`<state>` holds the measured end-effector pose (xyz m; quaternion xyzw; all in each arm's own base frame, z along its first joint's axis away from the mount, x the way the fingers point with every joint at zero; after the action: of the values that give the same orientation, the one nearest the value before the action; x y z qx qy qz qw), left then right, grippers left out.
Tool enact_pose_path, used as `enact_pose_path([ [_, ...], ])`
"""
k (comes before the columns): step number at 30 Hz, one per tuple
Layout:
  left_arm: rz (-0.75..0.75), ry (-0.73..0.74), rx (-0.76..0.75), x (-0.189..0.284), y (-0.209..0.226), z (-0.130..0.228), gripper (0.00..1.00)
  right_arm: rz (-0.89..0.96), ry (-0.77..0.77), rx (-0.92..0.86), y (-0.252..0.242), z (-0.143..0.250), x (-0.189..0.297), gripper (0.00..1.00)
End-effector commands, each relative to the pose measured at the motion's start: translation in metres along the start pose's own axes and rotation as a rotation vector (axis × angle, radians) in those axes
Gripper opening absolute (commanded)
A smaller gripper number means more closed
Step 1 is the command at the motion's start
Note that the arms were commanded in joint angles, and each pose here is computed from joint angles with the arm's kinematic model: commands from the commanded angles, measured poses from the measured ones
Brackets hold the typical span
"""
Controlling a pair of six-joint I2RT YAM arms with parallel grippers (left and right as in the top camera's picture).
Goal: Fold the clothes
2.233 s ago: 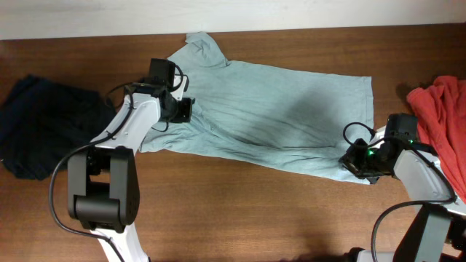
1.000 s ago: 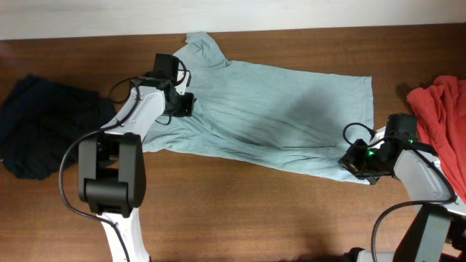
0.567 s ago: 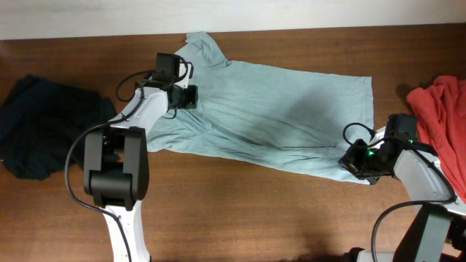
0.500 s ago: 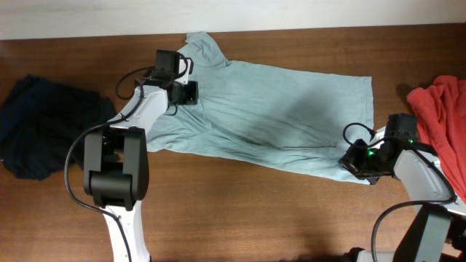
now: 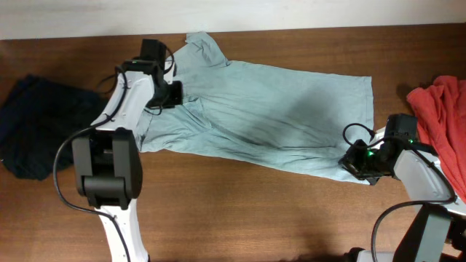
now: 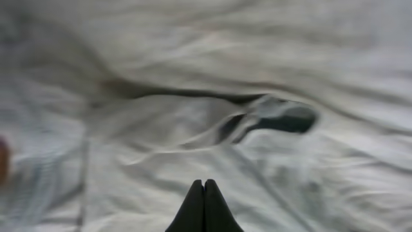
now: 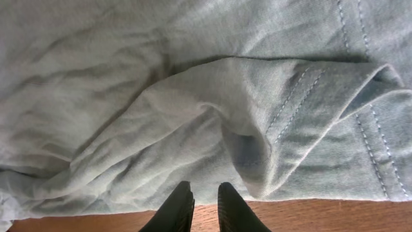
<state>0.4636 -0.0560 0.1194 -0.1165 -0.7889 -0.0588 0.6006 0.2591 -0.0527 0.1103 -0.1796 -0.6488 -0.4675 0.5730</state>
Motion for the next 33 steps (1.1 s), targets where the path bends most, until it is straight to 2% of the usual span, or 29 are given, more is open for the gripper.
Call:
enact_pose_path([
  [1, -0.032, 0.079, -0.046, -0.03, 0.005, 0.022, 0.0, -0.014, -0.014, 0.022, 0.005, -0.003, 0.003, 0.2],
  [8, -0.054, 0.062, -0.049, -0.061, 0.009, 0.023, 0.01, -0.011, -0.011, 0.021, 0.005, -0.002, 0.003, 0.2],
  [15, -0.153, -0.068, -0.052, -0.06, 0.019, -0.001, 0.01, -0.01, -0.009, 0.02, 0.005, -0.002, 0.003, 0.2],
  [23, -0.182, -0.162, -0.038, -0.035, 0.03, -0.03, 0.0, -0.009, -0.007, 0.019, 0.004, -0.002, 0.003, 0.2],
  [28, -0.211, -0.294, -0.023, 0.01, 0.041, -0.068, 0.02, -0.007, -0.005, 0.018, 0.004, -0.001, 0.003, 0.2],
  [30, -0.21, -0.291, -0.023, 0.022, 0.041, -0.072, 0.09, -0.001, -0.01, 0.018, 0.004, -0.002, 0.003, 0.2],
  [33, -0.171, -0.176, -0.024, 0.023, 0.035, -0.056, 0.3, 0.038, -0.036, 0.041, 0.0, -0.004, 0.003, 0.25],
])
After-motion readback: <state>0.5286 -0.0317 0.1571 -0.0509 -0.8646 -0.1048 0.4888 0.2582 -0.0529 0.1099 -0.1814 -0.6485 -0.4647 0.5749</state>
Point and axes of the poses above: each gripper's point midway between its finger pads, its own x axis back along the fingers, its own y axis along the line the jaws close on, z = x × y, the point moved 8 cm from there along x, back along the fingers, and after that the axes turned 14 degrees about -x, right-handed, at the moved point
